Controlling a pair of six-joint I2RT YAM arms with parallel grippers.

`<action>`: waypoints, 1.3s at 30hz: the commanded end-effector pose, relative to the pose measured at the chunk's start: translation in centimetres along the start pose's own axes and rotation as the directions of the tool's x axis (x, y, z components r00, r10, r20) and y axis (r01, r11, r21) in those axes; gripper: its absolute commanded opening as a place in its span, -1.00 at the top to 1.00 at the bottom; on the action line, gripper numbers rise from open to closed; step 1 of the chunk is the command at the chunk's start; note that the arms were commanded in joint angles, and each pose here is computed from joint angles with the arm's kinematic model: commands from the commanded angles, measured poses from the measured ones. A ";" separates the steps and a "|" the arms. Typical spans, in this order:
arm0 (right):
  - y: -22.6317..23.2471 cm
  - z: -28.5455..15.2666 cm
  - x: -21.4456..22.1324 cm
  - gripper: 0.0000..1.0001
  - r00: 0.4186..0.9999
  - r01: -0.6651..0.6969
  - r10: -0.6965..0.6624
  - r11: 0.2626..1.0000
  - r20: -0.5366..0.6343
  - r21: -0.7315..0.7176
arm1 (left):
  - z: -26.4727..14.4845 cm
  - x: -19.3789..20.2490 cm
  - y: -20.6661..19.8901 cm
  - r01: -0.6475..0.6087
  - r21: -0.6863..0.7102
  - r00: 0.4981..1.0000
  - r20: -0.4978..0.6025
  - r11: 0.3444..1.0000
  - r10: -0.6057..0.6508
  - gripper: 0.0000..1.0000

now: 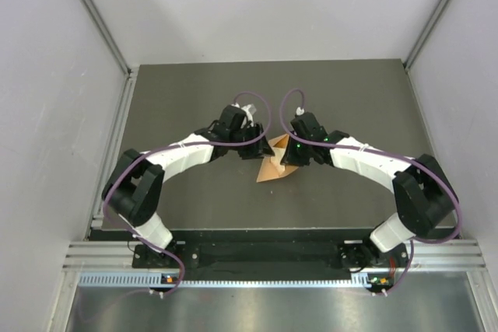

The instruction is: Place the letter into the envelope and seal it

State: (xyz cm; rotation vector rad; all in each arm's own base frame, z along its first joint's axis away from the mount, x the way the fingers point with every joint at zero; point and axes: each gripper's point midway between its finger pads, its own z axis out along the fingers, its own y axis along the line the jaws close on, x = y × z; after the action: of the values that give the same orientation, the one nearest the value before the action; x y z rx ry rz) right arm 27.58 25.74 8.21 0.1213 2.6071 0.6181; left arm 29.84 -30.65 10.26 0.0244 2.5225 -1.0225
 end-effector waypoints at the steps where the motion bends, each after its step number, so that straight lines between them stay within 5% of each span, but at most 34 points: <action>1: 1.7 0.0 -0.9 1.00 0.999 0.032 -0.029 0.998 0.037 -0.062 | 1.6 -0.4 -0.4 -0.064 -0.027 0.998 -0.004 0.998 0.064 -0.09; 9: 1.9 0.1 -0.7 1.00 0.999 0.045 -0.044 0.997 0.020 -0.068 | 2.9 1.4 2.4 -0.174 -0.258 0.984 -0.066 0.950 0.163 -0.10; 21: -0.6 0.2 0.9 1.00 0.999 0.033 -0.032 0.999 -0.037 0.035 | 1.8 -0.8 6.1 -0.184 -0.569 0.972 0.017 0.801 0.235 0.38; 27: -3.4 0.4 3.1 1.00 0.995 0.011 0.003 0.990 -0.103 0.139 | 0.9 -1.7 7.0 -0.156 -0.634 0.971 0.044 0.757 0.237 0.49; 39: -4.8 0.3 4.7 1.00 0.991 -0.011 0.035 0.984 -0.133 0.178 | 0.1 -1.2 6.9 -0.103 -0.630 0.978 0.076 0.770 0.193 0.53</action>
State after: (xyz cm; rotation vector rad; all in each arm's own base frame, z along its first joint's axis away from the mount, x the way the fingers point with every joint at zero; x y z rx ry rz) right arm 25.18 23.68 5.12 0.1608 2.7360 0.4983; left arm 32.10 -27.48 5.31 0.0172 2.5732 -0.1598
